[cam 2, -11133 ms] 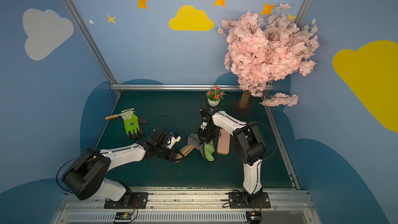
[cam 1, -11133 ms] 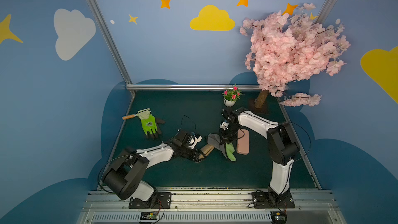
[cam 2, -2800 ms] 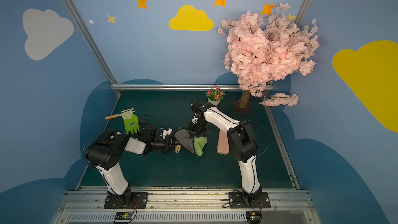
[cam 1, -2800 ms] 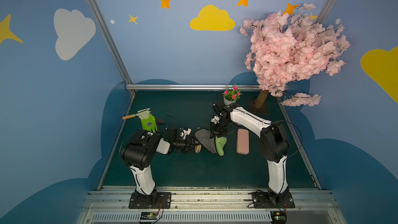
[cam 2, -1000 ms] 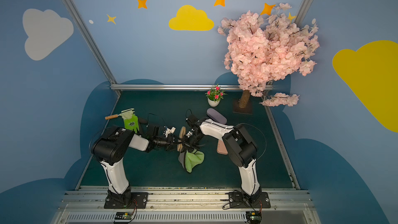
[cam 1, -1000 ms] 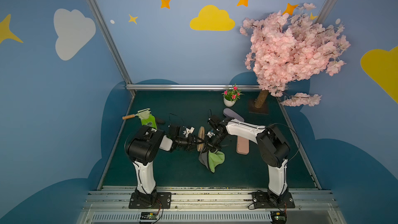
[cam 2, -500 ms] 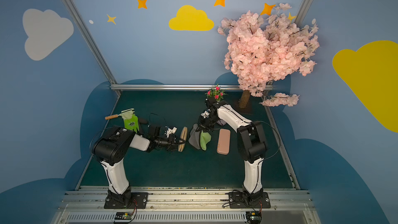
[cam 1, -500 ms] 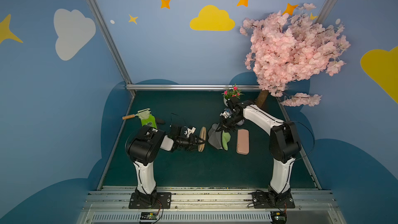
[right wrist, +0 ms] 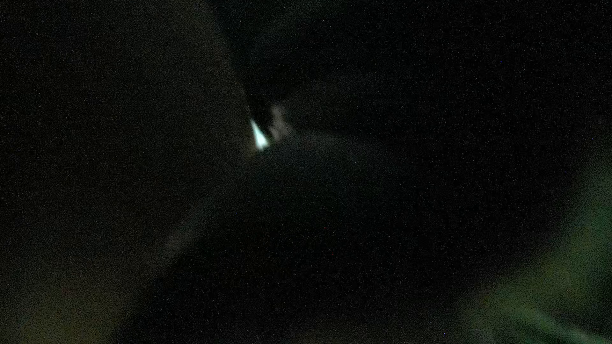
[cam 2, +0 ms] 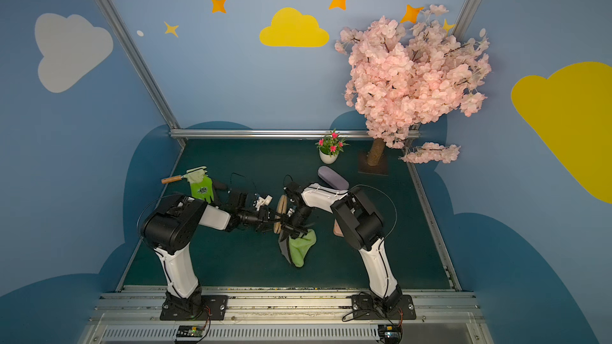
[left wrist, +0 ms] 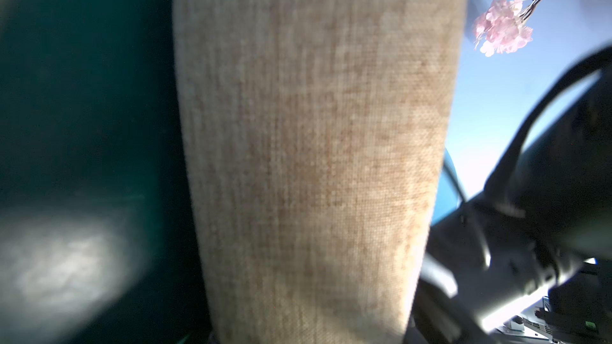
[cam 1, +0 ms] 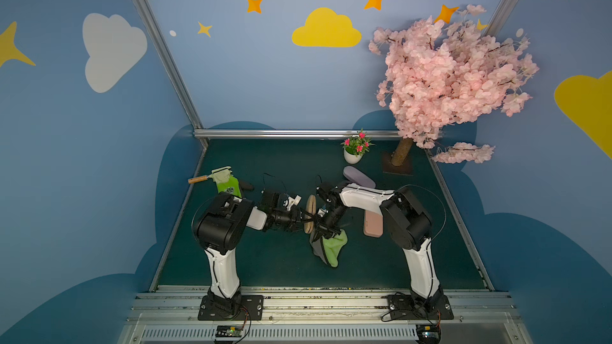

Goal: Wipe the eyeglass case
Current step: Wipe the dirt from the eyeglass case.

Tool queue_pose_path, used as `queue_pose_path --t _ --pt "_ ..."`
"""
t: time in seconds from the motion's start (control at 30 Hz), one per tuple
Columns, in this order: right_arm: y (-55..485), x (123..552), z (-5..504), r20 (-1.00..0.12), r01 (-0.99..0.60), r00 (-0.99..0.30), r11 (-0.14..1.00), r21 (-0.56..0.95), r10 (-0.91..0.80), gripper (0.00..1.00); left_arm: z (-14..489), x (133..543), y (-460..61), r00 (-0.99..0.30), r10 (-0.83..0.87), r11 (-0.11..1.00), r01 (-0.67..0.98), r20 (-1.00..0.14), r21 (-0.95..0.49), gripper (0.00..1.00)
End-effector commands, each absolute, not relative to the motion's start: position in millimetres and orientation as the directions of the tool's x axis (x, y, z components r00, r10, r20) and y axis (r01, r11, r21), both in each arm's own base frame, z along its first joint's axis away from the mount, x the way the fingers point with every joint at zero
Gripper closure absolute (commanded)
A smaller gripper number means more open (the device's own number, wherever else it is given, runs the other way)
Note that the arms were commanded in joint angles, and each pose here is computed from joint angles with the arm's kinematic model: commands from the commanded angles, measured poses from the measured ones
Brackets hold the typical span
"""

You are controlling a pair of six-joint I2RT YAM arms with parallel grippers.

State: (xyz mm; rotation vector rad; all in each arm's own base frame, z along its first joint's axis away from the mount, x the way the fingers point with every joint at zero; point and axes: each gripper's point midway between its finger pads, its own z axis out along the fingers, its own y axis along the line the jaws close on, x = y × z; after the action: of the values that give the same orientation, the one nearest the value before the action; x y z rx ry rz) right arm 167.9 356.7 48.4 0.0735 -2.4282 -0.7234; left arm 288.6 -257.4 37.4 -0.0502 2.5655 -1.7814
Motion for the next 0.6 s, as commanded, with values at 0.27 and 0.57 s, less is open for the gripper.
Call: queue_pose_path --t 0.27,0.57 --pt "288.3 205.5 165.5 0.232 -0.004 -0.934 0.66 0.752 -0.27 1.0 7.9 248.1 -253.7 -0.975 0.203 0.721 0.21 -0.089 -0.66 0.97" --pt "299.1 245.5 163.6 0.132 0.066 -0.989 0.611 0.789 -0.063 1.0 6.2 233.4 -271.7 -0.925 0.335 0.721 0.374 -0.18 -0.583 0.97"
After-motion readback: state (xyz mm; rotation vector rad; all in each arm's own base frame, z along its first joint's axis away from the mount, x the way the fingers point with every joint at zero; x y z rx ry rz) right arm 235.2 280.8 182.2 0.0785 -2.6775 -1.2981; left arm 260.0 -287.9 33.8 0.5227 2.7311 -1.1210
